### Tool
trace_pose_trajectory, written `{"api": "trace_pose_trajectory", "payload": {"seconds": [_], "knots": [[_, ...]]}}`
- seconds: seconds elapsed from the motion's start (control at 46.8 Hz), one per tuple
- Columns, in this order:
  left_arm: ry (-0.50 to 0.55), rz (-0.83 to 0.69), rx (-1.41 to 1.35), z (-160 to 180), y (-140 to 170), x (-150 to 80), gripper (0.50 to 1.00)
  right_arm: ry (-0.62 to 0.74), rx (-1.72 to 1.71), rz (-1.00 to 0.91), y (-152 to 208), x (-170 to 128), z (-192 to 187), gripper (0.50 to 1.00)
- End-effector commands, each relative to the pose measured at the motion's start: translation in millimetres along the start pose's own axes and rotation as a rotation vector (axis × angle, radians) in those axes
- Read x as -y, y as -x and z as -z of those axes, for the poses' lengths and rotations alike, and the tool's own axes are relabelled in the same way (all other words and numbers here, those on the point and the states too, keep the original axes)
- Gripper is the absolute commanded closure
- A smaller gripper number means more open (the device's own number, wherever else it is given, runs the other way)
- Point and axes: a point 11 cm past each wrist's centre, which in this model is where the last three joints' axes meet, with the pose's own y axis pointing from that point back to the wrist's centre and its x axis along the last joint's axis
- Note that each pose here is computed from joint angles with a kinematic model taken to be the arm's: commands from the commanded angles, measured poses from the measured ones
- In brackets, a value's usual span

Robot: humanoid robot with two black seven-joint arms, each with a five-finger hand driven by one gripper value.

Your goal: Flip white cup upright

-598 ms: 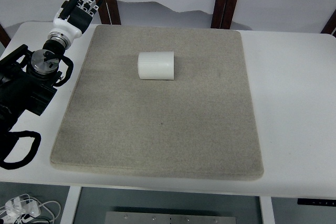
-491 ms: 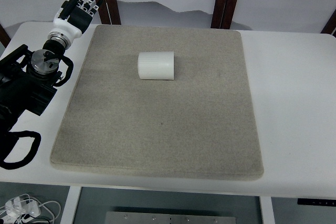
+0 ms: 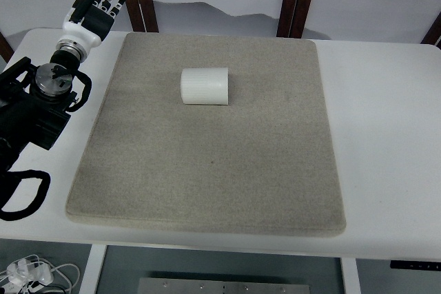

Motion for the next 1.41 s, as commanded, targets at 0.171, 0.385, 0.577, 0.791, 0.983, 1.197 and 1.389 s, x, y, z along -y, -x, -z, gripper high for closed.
{"api": "trace_pose_trajectory", "payload": {"seconds": [0.171, 0.385, 0.577, 0.791, 0.983, 1.197, 1.389], "knots": [[0.002, 0.043, 0.053, -16, 18, 7, 0.501, 0.000, 0.001, 0.000, 0, 0, 0, 0.548], [-0.075, 0.117, 0.255, -15, 47, 18, 0.501, 0.000, 0.001, 0.000, 0, 0, 0, 0.548], [-0.158, 0.218, 0.435, -6, 68, 20, 0.501, 0.000, 0.001, 0.000, 0, 0, 0, 0.548], [-0.248, 0.247, 0.744, 10, 75, 19, 0.504, 0.000, 0.001, 0.000, 0, 0, 0, 0.548], [-0.316, 0.356, 0.940, 23, 91, 12, 0.504, 0.000, 0.001, 0.000, 0, 0, 0, 0.548], [-0.416, 0.489, 1.191, 44, 103, -3, 0.504, 0.000, -0.001, 0.001, 0, 0, 0, 0.548], [-0.419, 0.563, 1.385, 52, 115, -14, 0.504, 0.000, 0.001, 0.000, 0, 0, 0, 0.548]]}}
